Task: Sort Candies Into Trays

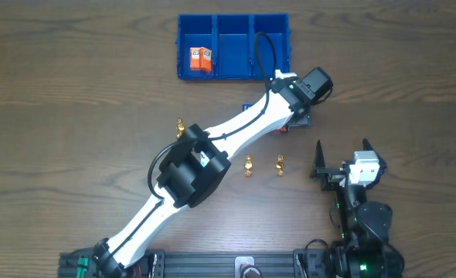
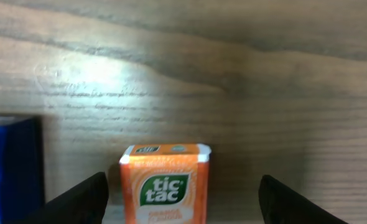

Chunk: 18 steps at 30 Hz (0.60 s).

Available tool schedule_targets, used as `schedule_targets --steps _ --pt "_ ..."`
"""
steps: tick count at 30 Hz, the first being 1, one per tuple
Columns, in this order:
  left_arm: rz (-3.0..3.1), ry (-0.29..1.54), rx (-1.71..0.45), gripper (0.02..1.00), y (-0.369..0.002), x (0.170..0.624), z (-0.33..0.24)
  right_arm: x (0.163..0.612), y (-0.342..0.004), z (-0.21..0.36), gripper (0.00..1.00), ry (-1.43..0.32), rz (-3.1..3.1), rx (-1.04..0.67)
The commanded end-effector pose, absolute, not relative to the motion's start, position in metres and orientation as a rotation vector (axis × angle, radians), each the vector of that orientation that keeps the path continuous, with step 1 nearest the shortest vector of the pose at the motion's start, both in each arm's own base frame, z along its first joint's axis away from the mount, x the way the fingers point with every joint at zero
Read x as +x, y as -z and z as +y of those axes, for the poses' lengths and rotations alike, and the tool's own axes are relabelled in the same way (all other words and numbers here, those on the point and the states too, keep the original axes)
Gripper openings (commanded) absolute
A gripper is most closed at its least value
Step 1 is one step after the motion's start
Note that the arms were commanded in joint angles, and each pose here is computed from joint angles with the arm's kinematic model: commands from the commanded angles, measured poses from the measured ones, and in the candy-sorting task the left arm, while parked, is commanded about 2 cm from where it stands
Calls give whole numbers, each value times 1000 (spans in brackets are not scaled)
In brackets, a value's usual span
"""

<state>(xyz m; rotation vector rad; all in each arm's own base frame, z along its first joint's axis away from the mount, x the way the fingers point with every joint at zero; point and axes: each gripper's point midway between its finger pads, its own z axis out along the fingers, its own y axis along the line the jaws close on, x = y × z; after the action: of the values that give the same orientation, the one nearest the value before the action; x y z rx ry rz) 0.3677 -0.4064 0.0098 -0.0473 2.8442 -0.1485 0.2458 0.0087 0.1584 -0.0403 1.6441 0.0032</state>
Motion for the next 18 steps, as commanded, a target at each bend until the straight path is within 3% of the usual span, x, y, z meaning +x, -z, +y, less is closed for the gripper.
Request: schedule_targets --steps 1,10,14,18 --pt "2879 150 -77 750 -11 361 -403 246 -157 11 998 -1 1644 -62" --pt "2921 147 -89 599 5 355 -404 246 -157 11 998 -1 1644 -62" --pt "2925 142 -97 375 8 354 -403 246 -157 11 998 -1 1644 -62" --pt "2909 147 -102 259 3 358 -403 246 -157 11 998 -1 1644 -62"
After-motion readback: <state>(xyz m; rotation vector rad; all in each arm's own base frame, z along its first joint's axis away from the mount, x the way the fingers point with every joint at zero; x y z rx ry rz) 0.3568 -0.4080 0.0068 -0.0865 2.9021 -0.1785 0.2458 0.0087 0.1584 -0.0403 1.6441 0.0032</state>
